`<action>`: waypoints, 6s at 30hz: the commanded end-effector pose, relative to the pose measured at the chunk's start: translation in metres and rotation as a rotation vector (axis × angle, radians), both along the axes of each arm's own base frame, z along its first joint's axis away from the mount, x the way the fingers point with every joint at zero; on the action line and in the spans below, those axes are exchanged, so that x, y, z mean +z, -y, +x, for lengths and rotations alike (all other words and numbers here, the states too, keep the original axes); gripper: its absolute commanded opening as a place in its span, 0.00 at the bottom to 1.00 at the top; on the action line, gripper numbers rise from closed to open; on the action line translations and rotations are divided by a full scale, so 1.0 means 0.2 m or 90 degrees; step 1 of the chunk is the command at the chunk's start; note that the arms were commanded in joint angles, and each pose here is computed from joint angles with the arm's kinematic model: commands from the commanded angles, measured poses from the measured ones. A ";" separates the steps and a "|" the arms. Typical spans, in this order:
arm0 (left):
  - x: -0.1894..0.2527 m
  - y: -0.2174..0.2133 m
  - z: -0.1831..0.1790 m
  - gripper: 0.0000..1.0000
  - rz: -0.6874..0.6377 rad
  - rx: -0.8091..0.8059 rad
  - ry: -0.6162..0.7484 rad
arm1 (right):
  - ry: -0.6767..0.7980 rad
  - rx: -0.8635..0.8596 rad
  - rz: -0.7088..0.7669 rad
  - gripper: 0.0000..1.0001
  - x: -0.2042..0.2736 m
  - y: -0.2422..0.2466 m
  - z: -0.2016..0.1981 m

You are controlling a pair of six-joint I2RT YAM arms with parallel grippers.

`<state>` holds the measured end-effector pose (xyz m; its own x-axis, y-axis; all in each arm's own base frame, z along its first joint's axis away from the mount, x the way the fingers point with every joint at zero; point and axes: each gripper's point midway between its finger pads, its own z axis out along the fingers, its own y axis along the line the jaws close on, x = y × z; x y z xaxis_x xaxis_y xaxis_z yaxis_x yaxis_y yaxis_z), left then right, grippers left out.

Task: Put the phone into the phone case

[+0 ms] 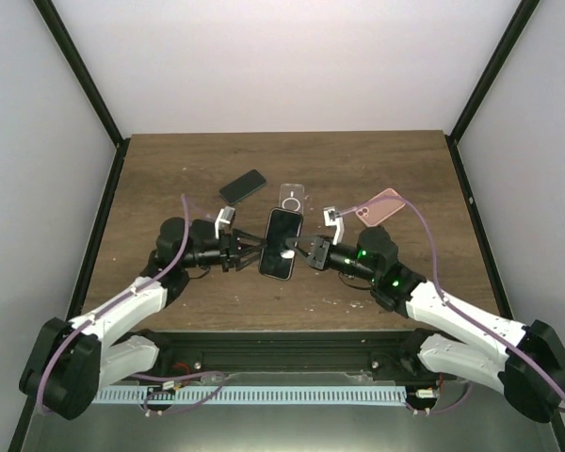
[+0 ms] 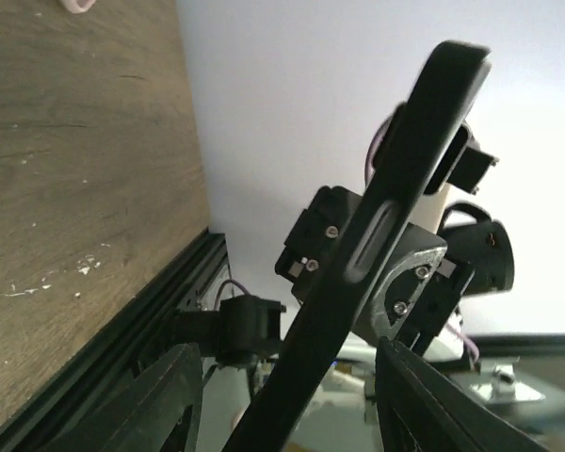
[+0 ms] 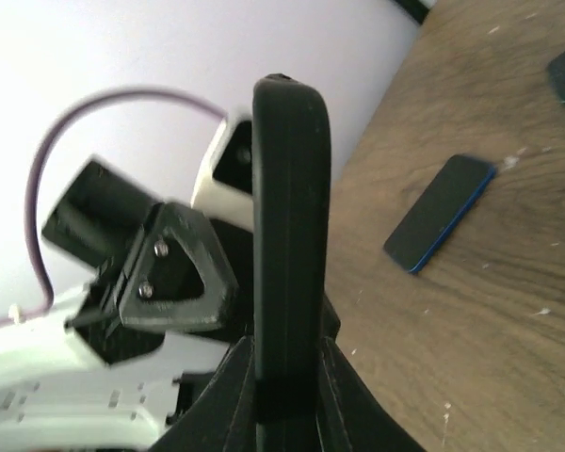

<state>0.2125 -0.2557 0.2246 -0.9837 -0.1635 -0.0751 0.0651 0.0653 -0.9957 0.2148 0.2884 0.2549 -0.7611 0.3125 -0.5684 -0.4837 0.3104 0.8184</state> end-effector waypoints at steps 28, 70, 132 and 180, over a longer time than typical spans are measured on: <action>0.29 0.04 0.08 0.00 0.010 -0.012 0.284 | -0.017 0.187 0.023 0.53 -0.01 -0.03 -0.28; 0.29 -0.05 0.16 0.33 0.094 0.040 0.335 | 0.028 0.247 -0.018 0.01 -0.05 -0.05 -0.34; -0.16 -0.33 0.28 1.00 0.443 0.137 0.195 | -0.258 -0.006 -0.239 0.08 -0.90 0.51 0.31; -0.84 -1.26 0.88 1.00 0.764 0.435 -0.144 | -0.128 -0.145 -0.255 1.00 -0.41 0.67 0.35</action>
<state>0.3779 -0.0065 0.0639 -0.7241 -0.5899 -0.3573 -0.4982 0.8057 -0.3205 0.2745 0.1523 0.1482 -0.8335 0.2809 -0.4759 -0.1570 0.7053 0.6913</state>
